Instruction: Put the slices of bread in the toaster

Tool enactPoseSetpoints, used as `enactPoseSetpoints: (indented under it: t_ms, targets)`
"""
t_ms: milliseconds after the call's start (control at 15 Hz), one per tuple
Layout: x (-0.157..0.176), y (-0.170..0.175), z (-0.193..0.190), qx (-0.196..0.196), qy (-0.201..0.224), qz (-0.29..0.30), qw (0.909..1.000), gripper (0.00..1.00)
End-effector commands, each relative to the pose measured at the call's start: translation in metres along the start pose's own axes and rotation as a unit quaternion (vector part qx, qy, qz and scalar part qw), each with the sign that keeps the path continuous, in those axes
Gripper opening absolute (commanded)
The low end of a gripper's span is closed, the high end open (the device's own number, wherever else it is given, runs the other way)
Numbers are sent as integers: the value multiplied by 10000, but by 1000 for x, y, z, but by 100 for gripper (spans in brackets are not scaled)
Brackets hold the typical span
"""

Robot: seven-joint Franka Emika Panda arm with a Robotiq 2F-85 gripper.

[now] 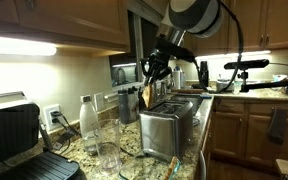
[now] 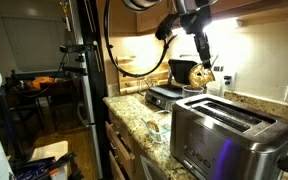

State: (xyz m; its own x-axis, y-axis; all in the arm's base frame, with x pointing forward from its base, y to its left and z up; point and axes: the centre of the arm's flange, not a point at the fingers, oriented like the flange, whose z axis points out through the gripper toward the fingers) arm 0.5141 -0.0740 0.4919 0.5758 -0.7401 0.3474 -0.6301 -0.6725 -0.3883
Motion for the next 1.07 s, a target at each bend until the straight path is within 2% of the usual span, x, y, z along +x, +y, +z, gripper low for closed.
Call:
enactPoseSetpoints:
  t_ms: [0, 200, 600, 1000]
  targets:
    - [0, 14, -24, 8, 283, 383, 9989, 4]
    - [5, 28, -23, -53, 343, 669, 9972, 4]
    - [5, 56, -17, -453, 602, 1160, 9904, 4]
    - [2, 64, -11, -767, 827, 1596, 9807, 4]
